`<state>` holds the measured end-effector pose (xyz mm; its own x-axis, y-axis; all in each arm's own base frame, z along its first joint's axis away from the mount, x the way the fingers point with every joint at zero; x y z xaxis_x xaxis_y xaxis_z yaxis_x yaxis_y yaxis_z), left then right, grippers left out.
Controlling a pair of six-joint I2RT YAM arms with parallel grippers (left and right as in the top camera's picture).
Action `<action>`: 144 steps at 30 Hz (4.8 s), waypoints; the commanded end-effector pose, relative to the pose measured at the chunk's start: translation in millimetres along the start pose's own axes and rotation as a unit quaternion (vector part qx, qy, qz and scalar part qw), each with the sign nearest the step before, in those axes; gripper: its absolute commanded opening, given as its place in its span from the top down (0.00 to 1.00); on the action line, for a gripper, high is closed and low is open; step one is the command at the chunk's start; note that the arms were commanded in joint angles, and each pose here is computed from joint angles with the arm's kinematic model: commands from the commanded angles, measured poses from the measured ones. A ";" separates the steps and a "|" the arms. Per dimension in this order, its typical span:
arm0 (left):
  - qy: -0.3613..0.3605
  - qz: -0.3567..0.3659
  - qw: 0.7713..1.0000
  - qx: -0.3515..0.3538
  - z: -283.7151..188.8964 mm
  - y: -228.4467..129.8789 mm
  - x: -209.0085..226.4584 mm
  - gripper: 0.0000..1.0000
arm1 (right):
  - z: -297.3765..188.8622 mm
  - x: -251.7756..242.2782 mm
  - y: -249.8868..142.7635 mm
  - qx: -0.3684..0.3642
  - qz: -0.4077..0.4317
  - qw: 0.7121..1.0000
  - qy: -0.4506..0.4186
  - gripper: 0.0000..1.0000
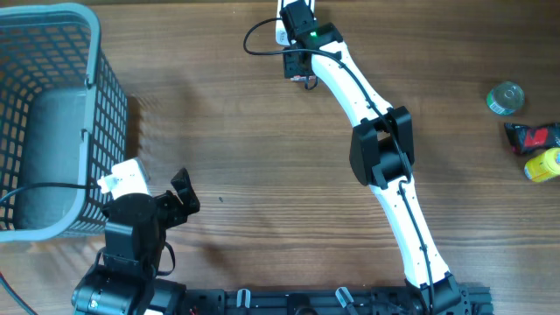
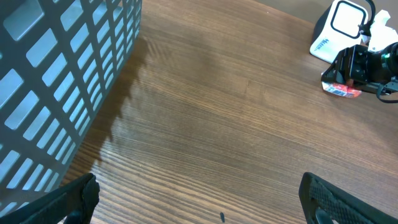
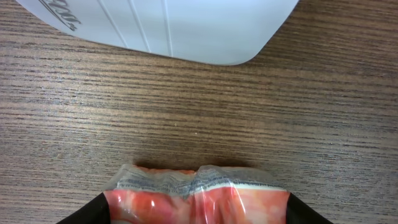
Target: Scan the item barcode
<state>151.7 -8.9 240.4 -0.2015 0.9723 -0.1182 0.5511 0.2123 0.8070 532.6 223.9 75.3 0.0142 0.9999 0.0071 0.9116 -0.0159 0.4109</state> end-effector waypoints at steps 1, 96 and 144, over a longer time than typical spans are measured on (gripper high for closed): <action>-0.006 -0.006 1.000 -0.005 -1.3 1.8 -0.5 0.00 | 34.8 -9.7 -27.2 0.053 -0.018 0.998 -0.030 0.57; 0.004 -0.003 1.000 0.004 2.1 0.7 -0.1 0.00 | -0.5 22.1 111.8 -0.418 -0.092 0.900 0.079 0.82; 0.003 -0.003 1.000 0.004 2.1 0.8 -0.2 0.00 | -266.0 -342.4 58.2 -0.133 0.163 0.957 -0.201 0.95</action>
<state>153.3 -9.2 238.6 -0.2034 0.9727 -0.1116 0.5620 0.2093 0.8002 481.2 -70.3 339.1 0.4062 0.8768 -0.2571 0.7350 -0.1463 0.6621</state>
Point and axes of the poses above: each gripper's point midway between its finger pads, its own z axis out along the fingers, its own x axis along the line the jaws close on, y = z × x, the point moved 8 cm from there along -z, back along the fingers, and after that the axes turned 7 degrees about z, right-handed, at the moved point
